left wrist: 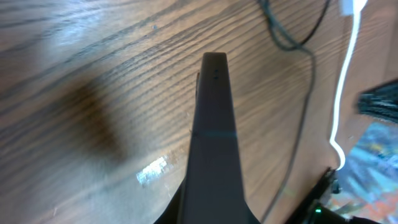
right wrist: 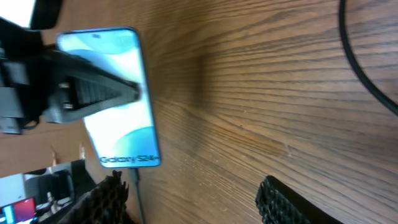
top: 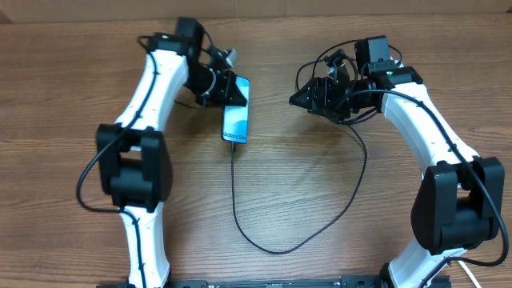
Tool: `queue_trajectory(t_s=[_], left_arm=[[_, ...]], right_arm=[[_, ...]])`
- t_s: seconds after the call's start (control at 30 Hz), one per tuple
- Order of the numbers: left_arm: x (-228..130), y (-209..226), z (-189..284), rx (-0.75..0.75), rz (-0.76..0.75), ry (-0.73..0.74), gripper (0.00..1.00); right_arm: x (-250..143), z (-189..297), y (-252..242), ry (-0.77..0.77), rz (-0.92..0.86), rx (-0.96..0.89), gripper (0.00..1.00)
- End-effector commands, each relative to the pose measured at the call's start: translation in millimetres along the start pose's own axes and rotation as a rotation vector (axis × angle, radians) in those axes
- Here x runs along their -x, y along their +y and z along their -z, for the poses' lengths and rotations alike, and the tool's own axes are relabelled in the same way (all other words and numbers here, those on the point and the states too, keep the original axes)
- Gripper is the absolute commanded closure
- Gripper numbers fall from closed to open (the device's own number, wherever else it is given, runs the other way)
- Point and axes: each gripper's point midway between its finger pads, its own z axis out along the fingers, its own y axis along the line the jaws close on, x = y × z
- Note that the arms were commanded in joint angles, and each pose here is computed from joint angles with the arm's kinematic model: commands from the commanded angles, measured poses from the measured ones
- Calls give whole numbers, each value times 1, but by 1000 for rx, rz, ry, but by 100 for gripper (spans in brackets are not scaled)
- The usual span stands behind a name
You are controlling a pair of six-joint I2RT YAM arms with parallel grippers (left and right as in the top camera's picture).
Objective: Plug charger to phone and switch on socket
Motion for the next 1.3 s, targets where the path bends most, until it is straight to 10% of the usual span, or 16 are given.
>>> queue_trajectory(t_s=[0.0,1.27], left_arm=[[-1,21,-24,14,0,40,96],[-8,72,-30,264,203,58,94]], right_arm=[[6,5,4,-25,41,-26,30],[0,1,3,-7,42,-48,27]])
